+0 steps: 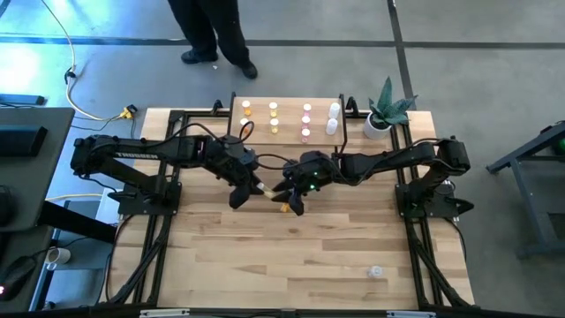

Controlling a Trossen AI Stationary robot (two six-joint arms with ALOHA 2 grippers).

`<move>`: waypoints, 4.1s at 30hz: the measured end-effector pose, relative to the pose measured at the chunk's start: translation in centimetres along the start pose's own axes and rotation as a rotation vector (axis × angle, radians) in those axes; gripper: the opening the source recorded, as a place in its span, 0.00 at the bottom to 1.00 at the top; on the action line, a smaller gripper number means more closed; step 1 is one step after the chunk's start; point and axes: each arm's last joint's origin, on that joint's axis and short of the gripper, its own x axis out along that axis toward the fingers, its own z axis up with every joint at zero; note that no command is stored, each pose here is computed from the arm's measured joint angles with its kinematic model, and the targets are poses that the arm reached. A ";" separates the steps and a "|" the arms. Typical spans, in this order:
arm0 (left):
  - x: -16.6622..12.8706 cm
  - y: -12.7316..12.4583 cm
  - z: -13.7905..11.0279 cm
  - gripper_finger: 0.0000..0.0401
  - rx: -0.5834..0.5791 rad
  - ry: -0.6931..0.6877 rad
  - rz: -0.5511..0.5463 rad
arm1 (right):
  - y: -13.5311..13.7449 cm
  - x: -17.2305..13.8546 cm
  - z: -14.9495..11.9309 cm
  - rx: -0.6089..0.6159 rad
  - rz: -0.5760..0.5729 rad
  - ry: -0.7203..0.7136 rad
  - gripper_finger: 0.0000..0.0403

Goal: Pick and place medicine bottles onto shelf by color
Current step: Put the yellow pill bottle on the shelf aligned with other yellow pill bottles

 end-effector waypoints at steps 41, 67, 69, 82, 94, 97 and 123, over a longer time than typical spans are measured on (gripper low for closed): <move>-10.2 4.5 5.3 0.29 0.273 -0.017 0.508 | -4.8 -12.0 7.1 0.018 -0.354 -0.413 0.50; -6.8 7.1 10.8 0.29 0.202 0.021 0.534 | -9.1 -17.9 8.0 0.019 -0.572 -0.467 0.50; -5.7 7.4 10.7 0.29 0.196 0.061 0.526 | -9.4 -18.1 8.0 0.021 -0.582 -0.466 0.50; -0.9 9.4 10.1 0.29 0.153 0.229 0.510 | -10.5 -18.9 7.9 0.016 -0.625 -0.458 0.50; 1.1 10.7 9.8 0.29 0.134 0.290 0.564 | -10.7 -19.0 8.0 0.003 -0.636 -0.455 0.50; 1.3 11.0 9.7 0.29 0.131 0.299 0.574 | -10.7 -19.0 8.0 0.002 -0.637 -0.455 0.50; 0.9 11.9 9.8 0.29 0.124 0.305 0.664 | -10.7 -19.0 8.0 0.003 -0.636 -0.456 0.50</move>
